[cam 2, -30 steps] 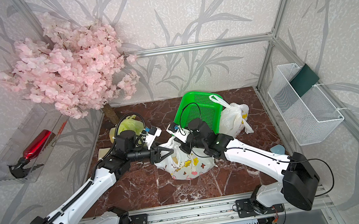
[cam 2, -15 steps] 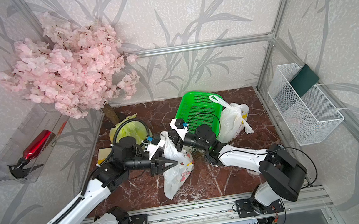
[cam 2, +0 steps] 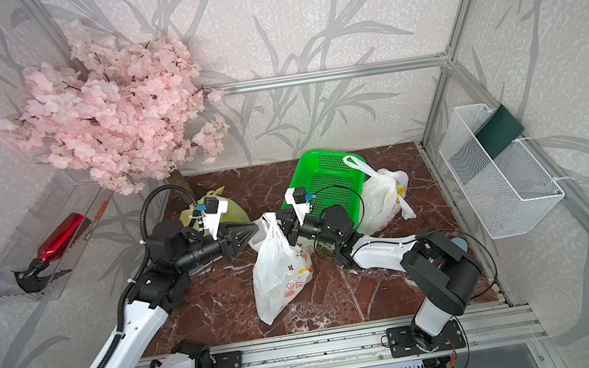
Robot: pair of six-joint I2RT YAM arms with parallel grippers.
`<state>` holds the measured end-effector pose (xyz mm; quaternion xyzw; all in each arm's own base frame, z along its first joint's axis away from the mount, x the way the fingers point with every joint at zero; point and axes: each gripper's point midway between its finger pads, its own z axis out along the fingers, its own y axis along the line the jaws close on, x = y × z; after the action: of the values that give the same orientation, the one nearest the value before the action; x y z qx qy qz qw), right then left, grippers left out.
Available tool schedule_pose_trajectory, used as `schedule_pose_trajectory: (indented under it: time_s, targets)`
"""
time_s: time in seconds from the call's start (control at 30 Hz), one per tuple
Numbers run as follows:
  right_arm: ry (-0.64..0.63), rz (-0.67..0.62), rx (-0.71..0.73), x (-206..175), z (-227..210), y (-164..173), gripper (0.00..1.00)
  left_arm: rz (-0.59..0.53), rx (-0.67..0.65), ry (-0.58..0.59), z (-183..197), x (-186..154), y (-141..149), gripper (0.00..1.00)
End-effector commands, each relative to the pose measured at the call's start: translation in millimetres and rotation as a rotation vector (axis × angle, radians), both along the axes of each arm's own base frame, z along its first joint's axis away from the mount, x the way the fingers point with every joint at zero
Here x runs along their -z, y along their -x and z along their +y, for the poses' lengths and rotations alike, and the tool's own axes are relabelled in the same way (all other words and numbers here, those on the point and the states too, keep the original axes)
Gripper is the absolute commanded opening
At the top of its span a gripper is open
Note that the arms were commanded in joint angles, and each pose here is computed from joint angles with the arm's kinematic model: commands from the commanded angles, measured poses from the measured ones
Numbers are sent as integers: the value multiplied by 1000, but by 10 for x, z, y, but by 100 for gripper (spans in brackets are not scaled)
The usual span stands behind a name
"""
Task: Place the pears into plastic bags & tie knots
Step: Tie the plastic bag at the center of the board.
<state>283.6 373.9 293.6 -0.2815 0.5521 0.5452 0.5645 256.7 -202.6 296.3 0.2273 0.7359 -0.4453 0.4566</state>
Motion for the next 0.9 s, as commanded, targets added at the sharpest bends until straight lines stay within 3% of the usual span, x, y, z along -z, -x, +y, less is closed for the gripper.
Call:
schedule_pose_trajectory:
  time_s: [0.0,0.07,0.13,0.3,0.47,0.53,0.7,0.87]
  targets:
    - [-102,1,-13,-225,-22,-11,0,4,53,79,-149,-31,-26,22]
    - [-124,17,-24,-257,-12,-18,0,31,86,63,-243,92,-6,34]
    - [-144,28,-39,-290,-7,-11,0,60,88,39,-267,208,-13,38]
    - [-151,41,-76,-263,20,26,0,93,-14,27,-142,183,-124,42]
    - [-168,44,-93,-278,19,48,0,84,14,64,-178,43,-129,44]
    - [-159,68,-99,-178,62,11,0,88,33,57,-200,68,-127,41]
    - [-151,62,-118,-181,60,32,0,81,27,-29,-153,98,-139,12]
    - [-140,73,-95,-110,-48,-28,0,52,-14,-104,44,40,-64,7]
